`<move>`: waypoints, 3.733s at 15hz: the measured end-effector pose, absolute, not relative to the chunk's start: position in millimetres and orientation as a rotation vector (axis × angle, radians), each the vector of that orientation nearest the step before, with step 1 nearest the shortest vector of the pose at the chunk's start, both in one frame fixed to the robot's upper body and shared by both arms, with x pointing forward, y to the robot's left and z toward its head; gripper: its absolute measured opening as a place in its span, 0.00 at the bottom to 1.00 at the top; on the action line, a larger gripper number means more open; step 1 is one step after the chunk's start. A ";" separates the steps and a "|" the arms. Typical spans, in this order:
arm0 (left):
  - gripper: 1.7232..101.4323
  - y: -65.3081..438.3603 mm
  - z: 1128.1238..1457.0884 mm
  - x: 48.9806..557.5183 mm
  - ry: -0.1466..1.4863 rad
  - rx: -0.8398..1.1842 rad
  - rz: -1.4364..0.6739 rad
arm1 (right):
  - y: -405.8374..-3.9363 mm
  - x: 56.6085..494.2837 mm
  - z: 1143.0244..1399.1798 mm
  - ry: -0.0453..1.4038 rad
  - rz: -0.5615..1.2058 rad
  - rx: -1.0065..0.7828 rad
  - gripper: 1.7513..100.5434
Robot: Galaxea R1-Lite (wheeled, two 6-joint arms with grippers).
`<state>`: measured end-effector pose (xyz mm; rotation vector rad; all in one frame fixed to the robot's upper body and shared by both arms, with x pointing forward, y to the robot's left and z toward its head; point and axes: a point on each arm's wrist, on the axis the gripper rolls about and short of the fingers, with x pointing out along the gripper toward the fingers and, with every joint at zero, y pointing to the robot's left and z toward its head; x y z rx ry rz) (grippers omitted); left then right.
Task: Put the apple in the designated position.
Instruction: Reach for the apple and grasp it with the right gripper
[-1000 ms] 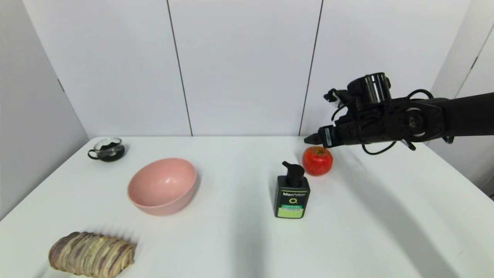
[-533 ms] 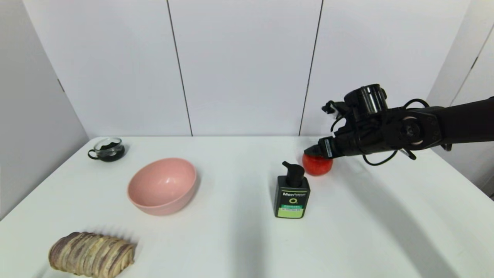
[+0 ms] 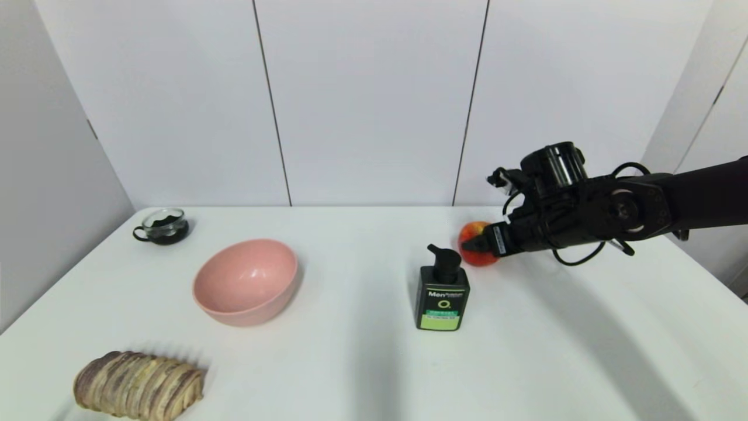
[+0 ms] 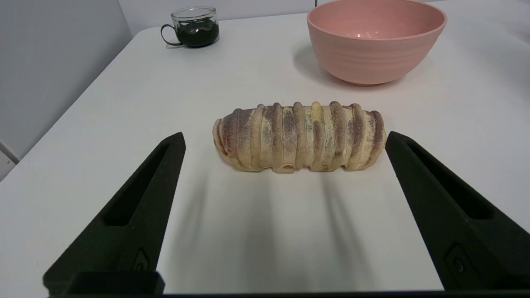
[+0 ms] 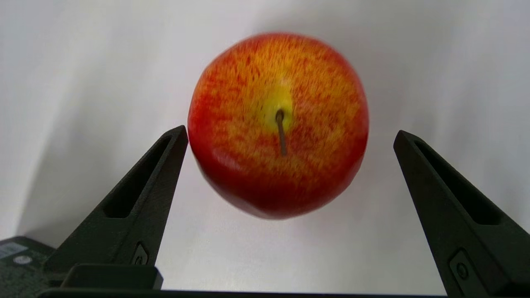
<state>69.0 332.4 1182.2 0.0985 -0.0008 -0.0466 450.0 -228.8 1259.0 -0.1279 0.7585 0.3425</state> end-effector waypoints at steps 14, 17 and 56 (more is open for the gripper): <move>0.96 332.4 1182.2 69.0 -0.001 0.098 -0.047 | -231.2 441.8 1260.4 0.762 0.340 -0.135 0.01; 0.96 332.4 1182.2 69.0 -0.001 0.098 -0.047 | -233.7 438.4 1271.6 0.722 0.339 -0.127 0.01; 0.96 332.4 1182.2 69.0 -0.001 0.098 -0.047 | -218.9 499.3 1239.7 0.689 0.394 -0.118 0.72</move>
